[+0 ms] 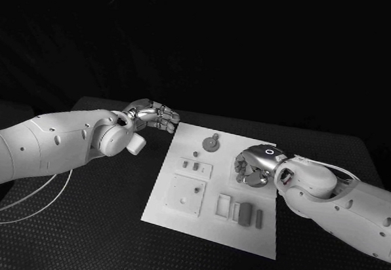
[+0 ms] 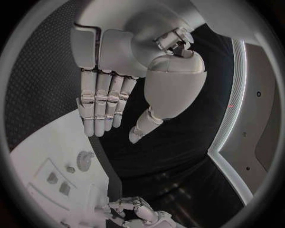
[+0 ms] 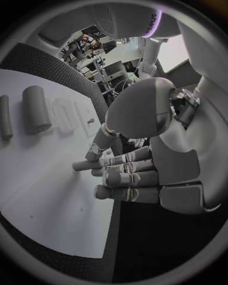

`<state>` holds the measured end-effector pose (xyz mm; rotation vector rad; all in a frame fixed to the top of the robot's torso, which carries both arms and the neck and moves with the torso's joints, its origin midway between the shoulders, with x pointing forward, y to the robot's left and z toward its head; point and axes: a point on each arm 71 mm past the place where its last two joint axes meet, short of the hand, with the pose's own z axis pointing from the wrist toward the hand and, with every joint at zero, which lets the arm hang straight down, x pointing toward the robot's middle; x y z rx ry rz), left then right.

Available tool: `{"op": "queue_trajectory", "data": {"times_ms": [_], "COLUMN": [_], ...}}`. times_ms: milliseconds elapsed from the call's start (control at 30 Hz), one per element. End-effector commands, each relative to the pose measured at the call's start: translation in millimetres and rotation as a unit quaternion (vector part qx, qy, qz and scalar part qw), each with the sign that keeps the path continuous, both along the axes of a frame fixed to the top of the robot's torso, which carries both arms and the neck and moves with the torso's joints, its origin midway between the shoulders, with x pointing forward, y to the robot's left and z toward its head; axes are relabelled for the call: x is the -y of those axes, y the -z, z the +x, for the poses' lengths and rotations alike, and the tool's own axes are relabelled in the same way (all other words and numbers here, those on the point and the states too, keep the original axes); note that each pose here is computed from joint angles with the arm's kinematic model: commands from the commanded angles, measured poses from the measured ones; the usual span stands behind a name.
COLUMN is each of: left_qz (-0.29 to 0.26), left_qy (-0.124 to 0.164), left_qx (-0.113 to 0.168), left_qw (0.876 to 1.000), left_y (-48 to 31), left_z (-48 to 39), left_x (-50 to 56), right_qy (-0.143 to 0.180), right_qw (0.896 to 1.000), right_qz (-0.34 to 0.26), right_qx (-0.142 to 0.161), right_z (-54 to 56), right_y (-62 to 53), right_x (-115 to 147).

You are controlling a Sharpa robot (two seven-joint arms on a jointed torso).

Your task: Assemble the parts on the task board

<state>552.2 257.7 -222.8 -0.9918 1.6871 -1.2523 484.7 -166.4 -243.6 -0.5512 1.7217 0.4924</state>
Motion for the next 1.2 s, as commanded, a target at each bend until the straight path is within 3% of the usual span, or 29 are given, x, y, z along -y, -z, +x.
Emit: {"op": "queue_trajectory", "data": {"times_ms": [33,300,533,733,1033,1200], "left_qz": [-0.007,-0.007,-0.007,-0.008,-0.009,-0.009], "left_qy": [0.006,0.007,0.006,0.009,0.009,0.01], "left_qx": [0.004,0.004,0.004,0.005,0.006,0.005], "left_qw": [1.0,1.0,1.0,1.0,1.0,1.0], "left_y": [-1.2,-1.3,-1.3,-1.4,-1.3,-1.3], "left_z": [0.0,-0.1,0.0,0.0,0.6,0.4], "left_x": [1.7,2.7,2.9,5.4,6.4,7.3], "right_qy": [-0.001,-0.022,-0.054,-0.098,-0.132,-0.151], "right_qw": [1.0,0.997,0.995,0.991,0.988,0.986], "right_qz": [0.018,0.056,0.078,0.091,0.075,0.069], "right_qx": [0.018,0.042,0.029,0.008,0.001,-0.011], "right_z": [0.2,-5.4,-14.2,-32.1,-44.3,-54.1], "right_y": [-10.9,-46.1,-49.1,-37.5,-20.4,-4.6], "right_x": [-5,-19,-47,-83,-107,-123]}}
